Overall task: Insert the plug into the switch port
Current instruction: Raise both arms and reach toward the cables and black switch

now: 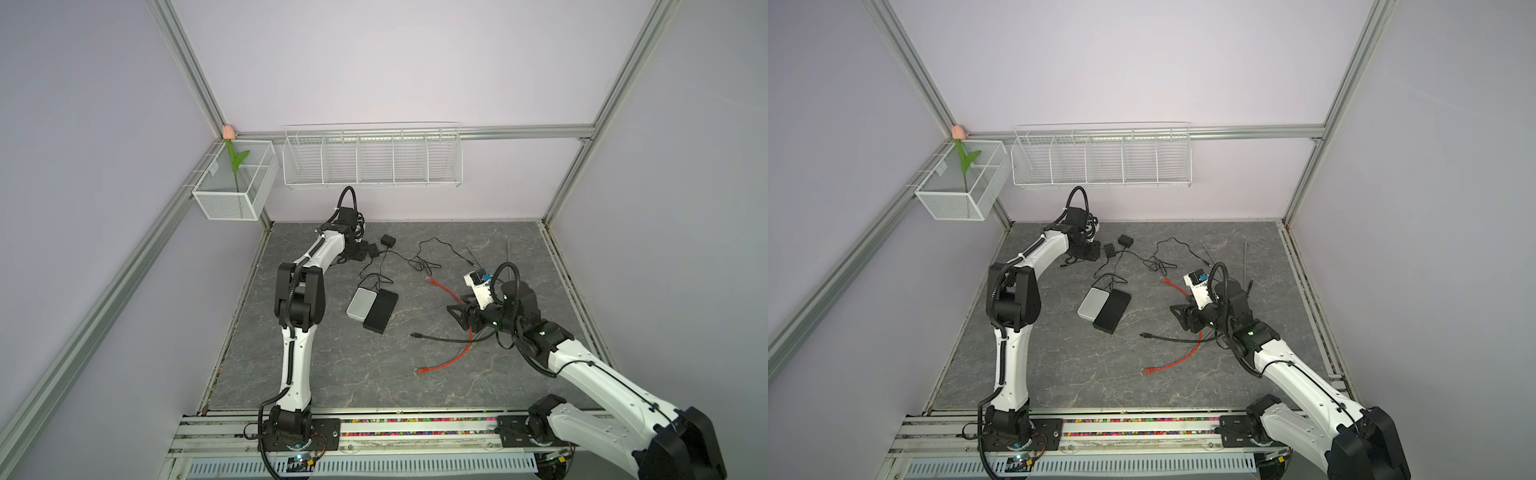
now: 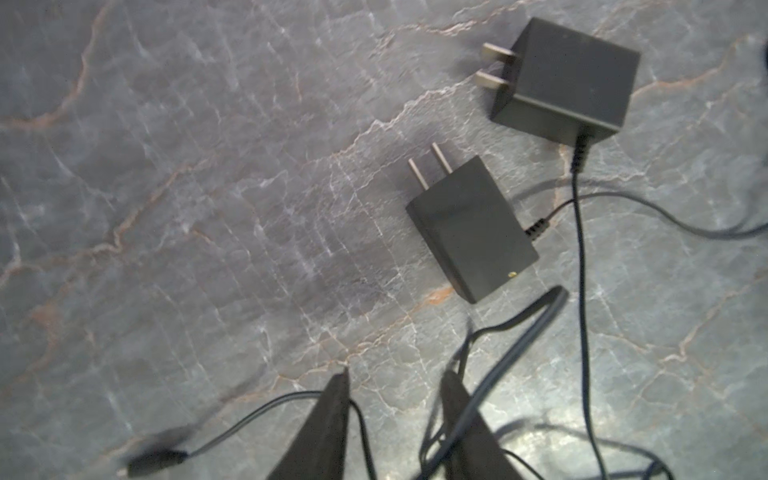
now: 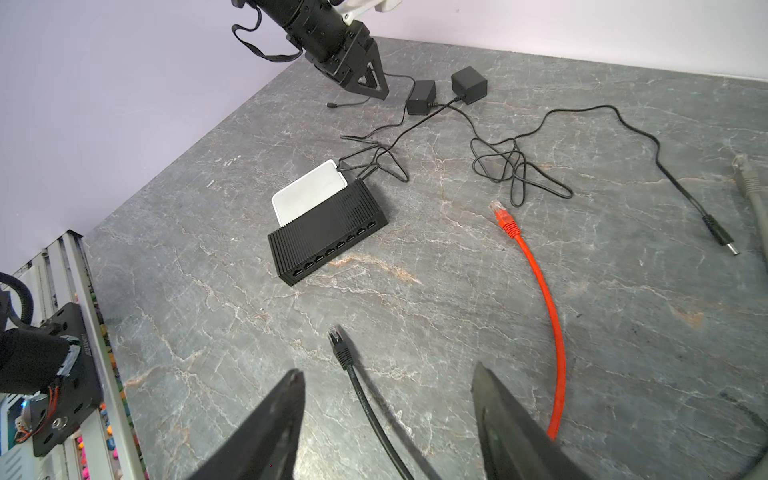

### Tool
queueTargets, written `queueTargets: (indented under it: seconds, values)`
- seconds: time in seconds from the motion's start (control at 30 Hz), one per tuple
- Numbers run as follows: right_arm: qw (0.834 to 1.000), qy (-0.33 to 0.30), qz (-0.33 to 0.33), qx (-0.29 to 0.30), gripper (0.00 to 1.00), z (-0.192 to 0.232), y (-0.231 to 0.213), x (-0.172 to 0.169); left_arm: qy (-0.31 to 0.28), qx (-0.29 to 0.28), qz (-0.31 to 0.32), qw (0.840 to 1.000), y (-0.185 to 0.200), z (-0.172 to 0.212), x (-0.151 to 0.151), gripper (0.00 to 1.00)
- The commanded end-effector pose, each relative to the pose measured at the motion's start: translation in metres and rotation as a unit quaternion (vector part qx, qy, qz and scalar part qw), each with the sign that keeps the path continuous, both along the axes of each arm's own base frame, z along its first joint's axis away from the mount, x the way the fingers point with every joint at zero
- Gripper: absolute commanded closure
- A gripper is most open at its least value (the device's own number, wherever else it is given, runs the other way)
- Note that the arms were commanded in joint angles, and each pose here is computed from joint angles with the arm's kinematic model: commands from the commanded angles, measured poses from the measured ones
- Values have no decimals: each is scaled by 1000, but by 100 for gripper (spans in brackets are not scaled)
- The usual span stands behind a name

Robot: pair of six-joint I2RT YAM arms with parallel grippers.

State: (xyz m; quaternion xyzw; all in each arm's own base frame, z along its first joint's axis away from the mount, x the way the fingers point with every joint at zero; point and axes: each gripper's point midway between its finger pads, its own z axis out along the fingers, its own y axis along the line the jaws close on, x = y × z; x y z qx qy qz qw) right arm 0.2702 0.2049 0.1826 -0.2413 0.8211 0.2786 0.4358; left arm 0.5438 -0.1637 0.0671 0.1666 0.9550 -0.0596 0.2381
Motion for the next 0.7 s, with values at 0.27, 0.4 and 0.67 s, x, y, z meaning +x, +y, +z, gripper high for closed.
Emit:
queueTargets:
  seconds: [0.27, 0.4, 0.67]
  values:
    - [1000, 0, -13, 9, 36, 5, -4, -4, 23, -10, -24, 999, -8, 34, -8, 100]
    - [1000, 8, -18, 6, 37, 0, -6, -6, 16, -16, -29, 999, -12, 59, -18, 100]
    - [999, 45, 19, 13, 38, -5, 10, -11, 21, 6, 31, 999, 3, 103, -40, 100]
